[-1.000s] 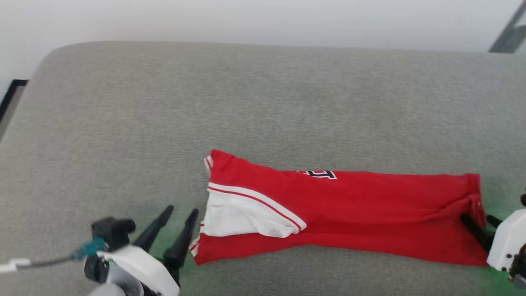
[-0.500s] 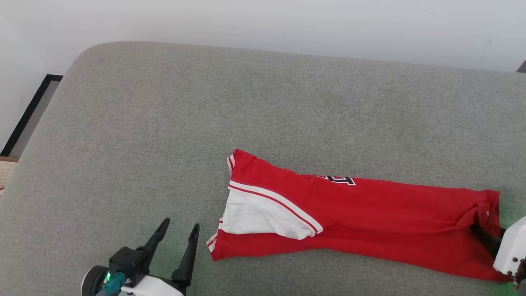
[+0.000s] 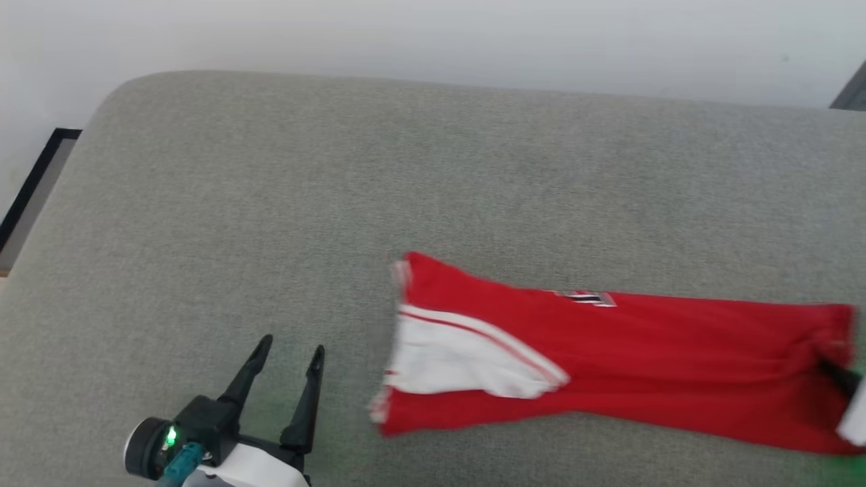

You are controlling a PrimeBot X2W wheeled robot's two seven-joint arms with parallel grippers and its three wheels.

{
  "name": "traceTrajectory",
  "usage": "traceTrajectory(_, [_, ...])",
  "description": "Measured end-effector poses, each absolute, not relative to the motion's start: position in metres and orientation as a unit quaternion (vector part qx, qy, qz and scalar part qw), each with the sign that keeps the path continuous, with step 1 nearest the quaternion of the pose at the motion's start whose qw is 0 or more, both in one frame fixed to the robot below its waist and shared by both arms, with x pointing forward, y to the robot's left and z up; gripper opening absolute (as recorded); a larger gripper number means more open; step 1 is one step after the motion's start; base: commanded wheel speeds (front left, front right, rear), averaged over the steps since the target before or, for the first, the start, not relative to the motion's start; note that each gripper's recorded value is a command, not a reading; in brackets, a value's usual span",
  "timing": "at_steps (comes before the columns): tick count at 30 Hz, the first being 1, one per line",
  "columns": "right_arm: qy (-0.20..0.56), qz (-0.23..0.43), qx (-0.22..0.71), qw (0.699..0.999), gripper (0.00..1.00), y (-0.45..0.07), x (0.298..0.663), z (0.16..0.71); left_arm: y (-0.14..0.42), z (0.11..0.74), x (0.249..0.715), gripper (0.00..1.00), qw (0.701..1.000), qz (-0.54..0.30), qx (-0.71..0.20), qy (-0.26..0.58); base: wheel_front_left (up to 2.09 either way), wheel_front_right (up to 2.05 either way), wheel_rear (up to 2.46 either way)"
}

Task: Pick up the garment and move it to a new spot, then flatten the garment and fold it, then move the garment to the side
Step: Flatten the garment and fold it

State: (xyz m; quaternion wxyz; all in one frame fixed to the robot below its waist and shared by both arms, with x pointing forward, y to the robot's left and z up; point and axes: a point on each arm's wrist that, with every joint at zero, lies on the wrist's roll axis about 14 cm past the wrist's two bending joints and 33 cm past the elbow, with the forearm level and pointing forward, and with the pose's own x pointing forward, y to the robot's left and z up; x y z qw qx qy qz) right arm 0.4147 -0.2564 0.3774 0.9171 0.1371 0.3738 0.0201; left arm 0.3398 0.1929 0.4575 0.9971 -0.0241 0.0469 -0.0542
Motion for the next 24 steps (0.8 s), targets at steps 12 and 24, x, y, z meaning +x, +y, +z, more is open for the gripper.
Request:
traceTrajectory(12, [0.316,-0.125,0.074,0.937,0.00,-0.396,0.398,0.432,0.163,0.474,0.352,1.00,0.993,-0.108,-0.043,0.021,0.00,0.00,0.00])
traceTrajectory(24, [0.306,0.038,0.049,0.950,0.00,-0.291,0.412,0.459,0.163,0.474,0.351,1.00,0.993,-0.109,-0.043,0.020,0.00,0.00,0.00])
